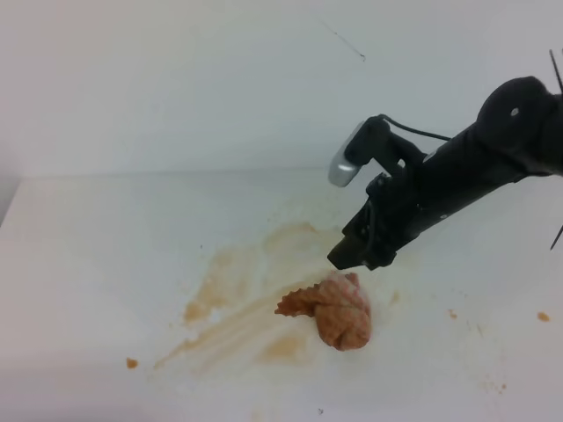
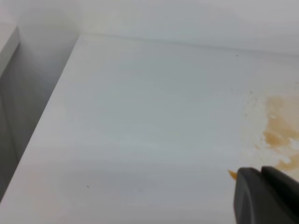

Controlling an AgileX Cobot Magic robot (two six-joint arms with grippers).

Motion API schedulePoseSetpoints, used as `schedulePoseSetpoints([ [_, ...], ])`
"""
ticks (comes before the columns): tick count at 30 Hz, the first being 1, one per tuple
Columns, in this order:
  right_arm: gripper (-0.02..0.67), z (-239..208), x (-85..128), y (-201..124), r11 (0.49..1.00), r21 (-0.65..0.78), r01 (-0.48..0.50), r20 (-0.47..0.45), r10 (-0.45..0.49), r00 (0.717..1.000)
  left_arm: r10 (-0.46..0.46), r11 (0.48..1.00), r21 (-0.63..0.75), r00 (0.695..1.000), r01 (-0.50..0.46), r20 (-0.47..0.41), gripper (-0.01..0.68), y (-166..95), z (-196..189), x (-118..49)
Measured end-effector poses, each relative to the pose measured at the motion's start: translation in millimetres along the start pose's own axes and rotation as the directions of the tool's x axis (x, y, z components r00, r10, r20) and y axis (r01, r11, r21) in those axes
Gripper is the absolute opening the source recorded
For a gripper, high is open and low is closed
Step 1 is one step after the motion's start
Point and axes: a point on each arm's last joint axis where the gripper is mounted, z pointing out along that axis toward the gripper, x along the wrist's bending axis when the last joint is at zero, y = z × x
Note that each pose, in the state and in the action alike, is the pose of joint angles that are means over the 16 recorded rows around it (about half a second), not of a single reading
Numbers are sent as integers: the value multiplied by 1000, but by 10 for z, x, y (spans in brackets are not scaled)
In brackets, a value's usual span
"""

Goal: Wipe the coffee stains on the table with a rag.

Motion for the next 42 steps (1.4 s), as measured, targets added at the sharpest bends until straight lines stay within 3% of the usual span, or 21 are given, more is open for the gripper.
schedulePoseSetpoints([
  [14, 388, 607, 106, -144, 976, 183, 115, 49, -126, 991, 0, 1000, 0, 1000, 0, 0, 1, 0, 0, 0],
  [22, 252, 758, 62, -236, 963, 237, 124, 74, -145, 987, 0, 1000, 0, 1000, 0, 0, 1, 0, 0, 0],
  [31, 80, 872, 240, -196, 962, 223, 158, -19, -158, 987, 0, 1000, 0, 1000, 0, 0, 1, 0, 0, 0],
  [37, 54, 965, 530, -89, 961, 192, 201, -109, -182, 977, 0, 1000, 0, 1000, 0, 0, 1, 0, 0, 0],
  [42, 49, 1033, 733, -1, 959, 168, 229, -132, -208, 969, 0, 1000, 0, 1000, 0, 0, 1, 0, 0, 0],
])
